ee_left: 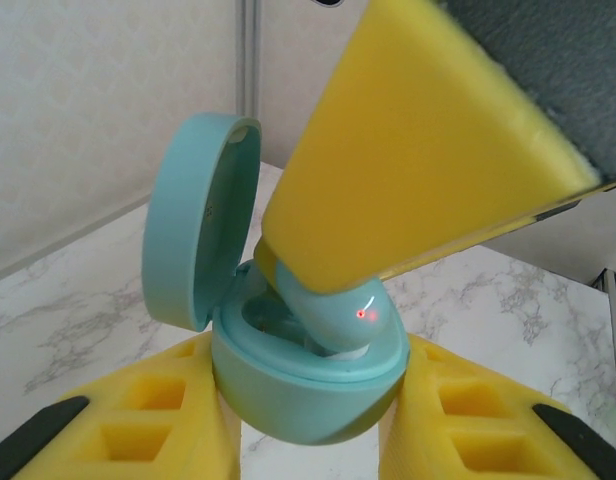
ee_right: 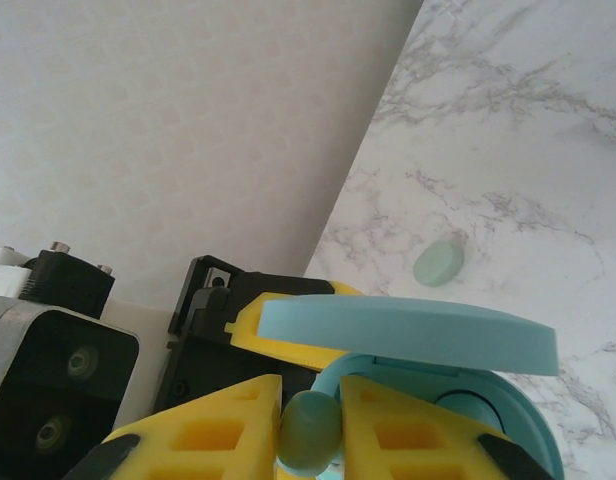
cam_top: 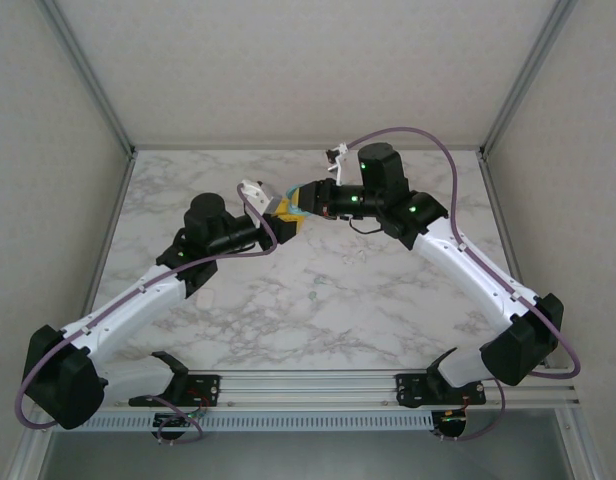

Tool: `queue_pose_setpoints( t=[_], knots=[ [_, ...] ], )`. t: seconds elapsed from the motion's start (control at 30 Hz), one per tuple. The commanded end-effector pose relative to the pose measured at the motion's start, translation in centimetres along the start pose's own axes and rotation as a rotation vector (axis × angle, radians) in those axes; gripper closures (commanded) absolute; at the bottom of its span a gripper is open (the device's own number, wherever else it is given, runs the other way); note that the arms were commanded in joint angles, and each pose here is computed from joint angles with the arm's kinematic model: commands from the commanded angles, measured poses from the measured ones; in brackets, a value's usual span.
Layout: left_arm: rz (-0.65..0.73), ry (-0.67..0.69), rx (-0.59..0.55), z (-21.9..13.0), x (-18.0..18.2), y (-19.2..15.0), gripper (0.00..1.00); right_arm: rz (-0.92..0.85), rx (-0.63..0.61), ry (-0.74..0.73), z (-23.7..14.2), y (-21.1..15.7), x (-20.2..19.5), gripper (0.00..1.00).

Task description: Insert the wireless bluetooth earbuds into the charging case

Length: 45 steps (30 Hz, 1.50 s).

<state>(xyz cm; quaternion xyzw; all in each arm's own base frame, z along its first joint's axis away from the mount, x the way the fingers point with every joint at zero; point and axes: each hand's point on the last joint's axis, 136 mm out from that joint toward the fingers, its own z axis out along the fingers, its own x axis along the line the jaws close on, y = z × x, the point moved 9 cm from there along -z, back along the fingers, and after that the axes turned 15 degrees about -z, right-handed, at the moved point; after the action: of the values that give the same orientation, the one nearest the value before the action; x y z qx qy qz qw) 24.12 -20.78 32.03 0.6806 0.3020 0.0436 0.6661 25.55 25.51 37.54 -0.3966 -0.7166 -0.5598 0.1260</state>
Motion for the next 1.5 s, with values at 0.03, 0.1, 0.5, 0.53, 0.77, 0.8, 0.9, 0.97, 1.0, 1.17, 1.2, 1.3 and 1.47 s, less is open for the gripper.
queue_pose_setpoints(
  t=[0.03,0.1,0.5,0.53,0.77,0.8,0.9,0.97,1.0,1.17,1.2,1.3,1.47],
  knots=[
    [0.038,-0.04,-0.093,-0.5,-1.4,2.4,0.77,-0.006,0.009,-0.053,0.0,0.0,-0.2,0.79],
    [0.039,-0.044,-0.092,-0.5,-1.5,2.4,0.77,-0.003,0.01,-0.062,0.1,0.1,-0.3,0.77],
    [0.049,-0.038,-0.085,-0.6,-1.5,2.4,0.77,-0.02,-0.003,-0.083,-0.6,0.9,0.5,0.69],
    [0.05,-0.038,-0.084,-0.6,-1.5,2.4,0.77,-0.025,-0.009,-0.089,-0.8,1.0,0.6,0.68],
    [0.048,-0.042,-0.077,-0.5,-1.5,2.3,0.77,-0.028,-0.007,-0.092,-0.8,1.2,0.7,0.67],
    [0.047,-0.043,-0.076,-0.5,-1.5,2.3,0.77,-0.023,0.001,-0.091,-0.6,1.2,0.6,0.68],
    [0.044,-0.047,-0.076,-0.5,-1.5,2.3,0.77,-0.011,0.017,-0.076,-0.1,1.2,0.5,0.72],
    [0.039,-0.051,-0.076,-0.5,-1.5,2.4,0.77,-0.007,0.023,-0.08,0.2,1.2,0.3,0.72],
    [0.035,-0.052,-0.077,-0.5,-1.5,2.4,0.77,-0.005,0.026,-0.082,0.3,1.2,0.3,0.72],
    [0.03,-0.057,-0.077,-0.5,-1.6,2.4,0.77,-0.009,0.02,-0.097,0.4,1.3,0.2,0.73],
    [0.025,-0.056,-0.078,-0.5,-1.5,2.3,0.77,-0.013,0.015,-0.091,0.4,1.4,0.4,0.73],
    [0.002,-0.052,-0.076,-0.3,-1.3,2.2,0.77,-0.032,-0.002,-0.084,-0.1,1.6,0.9,0.7],
    [-0.026,-0.055,-0.086,0.0,-1.0,1.7,0.77,-0.057,-0.03,-0.123,-1.0,2.2,1.3,0.67]
  ],
)
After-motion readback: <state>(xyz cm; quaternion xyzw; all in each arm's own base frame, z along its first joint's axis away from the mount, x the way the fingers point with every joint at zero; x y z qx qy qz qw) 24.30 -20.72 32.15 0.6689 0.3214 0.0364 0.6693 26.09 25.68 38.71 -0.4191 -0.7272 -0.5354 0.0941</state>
